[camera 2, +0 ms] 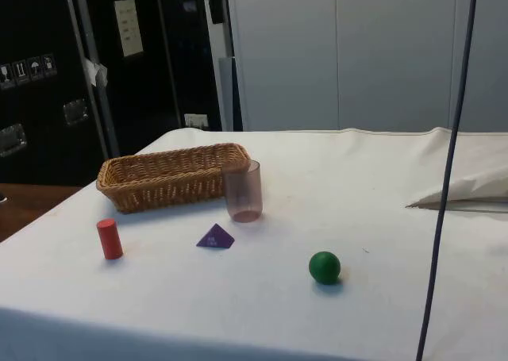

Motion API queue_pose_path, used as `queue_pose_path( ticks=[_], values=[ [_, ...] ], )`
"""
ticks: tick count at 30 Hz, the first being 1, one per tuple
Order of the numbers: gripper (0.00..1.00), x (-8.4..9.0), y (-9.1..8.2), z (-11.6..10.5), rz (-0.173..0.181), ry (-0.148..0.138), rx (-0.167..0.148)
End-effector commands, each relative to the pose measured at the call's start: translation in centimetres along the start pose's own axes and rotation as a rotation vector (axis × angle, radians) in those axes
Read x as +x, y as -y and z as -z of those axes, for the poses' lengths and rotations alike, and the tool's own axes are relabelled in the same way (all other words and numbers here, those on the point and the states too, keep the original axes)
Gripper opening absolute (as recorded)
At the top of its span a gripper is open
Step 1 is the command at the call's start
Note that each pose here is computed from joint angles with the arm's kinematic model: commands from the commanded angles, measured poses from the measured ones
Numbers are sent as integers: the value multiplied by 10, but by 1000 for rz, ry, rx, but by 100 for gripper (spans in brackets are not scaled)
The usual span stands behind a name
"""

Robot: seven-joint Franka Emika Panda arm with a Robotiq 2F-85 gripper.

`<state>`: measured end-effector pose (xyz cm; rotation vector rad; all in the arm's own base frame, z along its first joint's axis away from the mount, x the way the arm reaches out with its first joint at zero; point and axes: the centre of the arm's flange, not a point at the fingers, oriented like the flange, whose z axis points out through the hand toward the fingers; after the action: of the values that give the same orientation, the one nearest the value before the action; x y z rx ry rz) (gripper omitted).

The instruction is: Pick up the triangular block and place it into the basket.

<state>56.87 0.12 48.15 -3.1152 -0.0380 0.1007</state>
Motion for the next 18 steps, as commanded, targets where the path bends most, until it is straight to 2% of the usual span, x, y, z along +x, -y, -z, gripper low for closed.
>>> queue_pose_path(
  ticks=[1, 13, 14, 15, 18],
  values=[
    [100, 1, 7, 1, -3, -5, -3],
    [100, -4, 32, -1, -17, -7, -5],
    [100, -3, 32, -2, -13, 4, 0],
    [100, -5, 35, -2, -19, -5, -4],
    [100, -7, 43, -4, -24, -2, -5]
  ],
)
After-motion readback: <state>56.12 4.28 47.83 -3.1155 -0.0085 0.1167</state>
